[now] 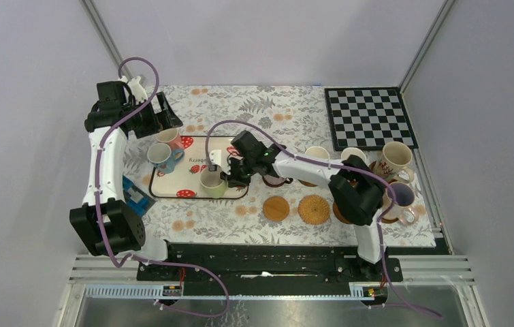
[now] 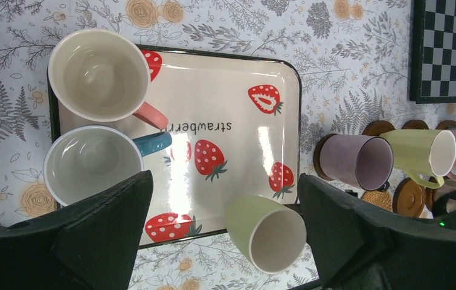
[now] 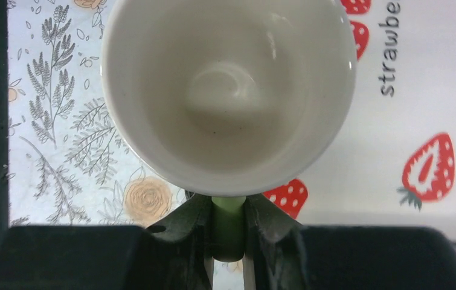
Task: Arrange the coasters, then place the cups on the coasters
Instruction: Pick up the cup from the tray.
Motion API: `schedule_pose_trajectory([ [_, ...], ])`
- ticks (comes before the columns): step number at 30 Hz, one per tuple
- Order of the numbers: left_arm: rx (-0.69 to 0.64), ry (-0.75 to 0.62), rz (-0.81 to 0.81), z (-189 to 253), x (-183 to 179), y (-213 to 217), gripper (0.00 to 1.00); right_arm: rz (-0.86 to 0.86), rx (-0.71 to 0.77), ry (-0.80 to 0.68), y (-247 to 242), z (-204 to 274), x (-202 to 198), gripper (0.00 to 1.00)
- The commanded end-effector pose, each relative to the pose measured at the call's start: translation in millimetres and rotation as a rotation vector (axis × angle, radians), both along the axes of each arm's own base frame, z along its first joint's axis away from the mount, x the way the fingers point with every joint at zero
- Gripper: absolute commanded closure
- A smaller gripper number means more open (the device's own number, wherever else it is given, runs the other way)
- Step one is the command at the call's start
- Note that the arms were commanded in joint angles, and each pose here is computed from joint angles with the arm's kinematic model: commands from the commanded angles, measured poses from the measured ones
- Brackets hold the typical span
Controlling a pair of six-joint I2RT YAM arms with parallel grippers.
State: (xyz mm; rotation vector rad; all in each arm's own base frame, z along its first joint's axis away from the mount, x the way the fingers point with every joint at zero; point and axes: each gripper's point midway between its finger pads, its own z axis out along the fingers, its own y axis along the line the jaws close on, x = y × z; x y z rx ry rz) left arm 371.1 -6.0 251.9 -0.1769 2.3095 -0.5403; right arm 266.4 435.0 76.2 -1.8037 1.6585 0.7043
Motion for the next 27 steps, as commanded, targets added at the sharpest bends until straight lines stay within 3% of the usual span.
schedule_pose_trajectory([
  [1,-0.012,-0.062,-0.019,10.8,11.1,-0.4,0.01,-0.108,0.242,-0.091,-4.6,92.5,23.8,1.0],
  [6,-0.008,-0.069,-0.037,11.6,13.3,-1.2,0.01,-0.227,0.288,-0.114,-54.5,124.6,38.6,1.0],
  [16,-0.03,-0.07,-0.063,7.7,17.7,-4.8,0.01,-0.433,0.304,-0.18,-154.9,173.0,20.1,1.0],
  [27,-0.082,-0.065,-0.098,4.6,32.8,-11.3,0.01,-0.756,0.146,-0.146,-256.5,157.7,-0.3,1.0],
])
